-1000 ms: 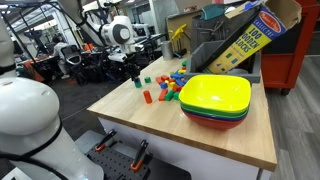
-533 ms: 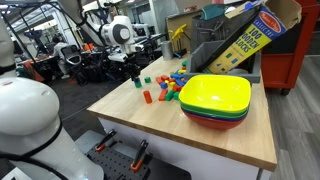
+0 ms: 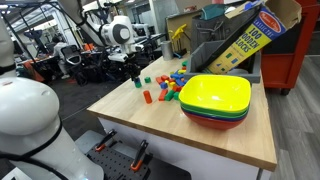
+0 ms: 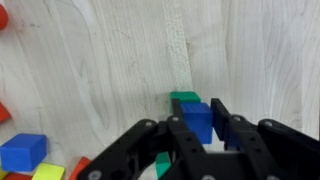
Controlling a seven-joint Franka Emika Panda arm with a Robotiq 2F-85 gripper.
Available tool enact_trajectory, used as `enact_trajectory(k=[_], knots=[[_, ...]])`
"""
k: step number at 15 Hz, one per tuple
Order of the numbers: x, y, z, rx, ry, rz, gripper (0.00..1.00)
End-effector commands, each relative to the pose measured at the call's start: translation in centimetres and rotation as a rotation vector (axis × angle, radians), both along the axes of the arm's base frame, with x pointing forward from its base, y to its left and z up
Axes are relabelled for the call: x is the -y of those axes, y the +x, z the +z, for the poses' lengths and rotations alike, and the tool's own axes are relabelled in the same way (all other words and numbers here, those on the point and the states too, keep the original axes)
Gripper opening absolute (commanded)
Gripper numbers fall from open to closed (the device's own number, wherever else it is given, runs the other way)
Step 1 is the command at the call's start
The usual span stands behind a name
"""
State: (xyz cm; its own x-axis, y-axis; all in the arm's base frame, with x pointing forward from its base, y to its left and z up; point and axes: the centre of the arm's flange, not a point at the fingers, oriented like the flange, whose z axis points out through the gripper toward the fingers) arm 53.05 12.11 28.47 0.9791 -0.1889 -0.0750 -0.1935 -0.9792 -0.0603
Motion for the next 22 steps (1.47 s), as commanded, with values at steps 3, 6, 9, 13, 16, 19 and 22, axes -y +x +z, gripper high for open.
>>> enact_trajectory(k=[3, 6, 9, 13, 16, 19, 22], knots=[[0.90, -0.77, 0.86, 0.016, -0.006, 0.016, 0.08], [1.05, -0.83, 0.88, 0.014, -0.006, 0.013, 0.08], [1.13, -0.89, 0.80, 0.012, -0.006, 0.012, 0.08], [1.15, -1.04, 0.45, 0.005, -0.008, 0.012, 0.08], [1.08, -1.07, 0.45, 0.005, -0.008, 0.013, 0.08], [1.09, -1.10, 0.46, 0.001, -0.007, 0.013, 0.30], [1.08, -1.20, 0.43, -0.002, -0.005, 0.011, 0.65]])
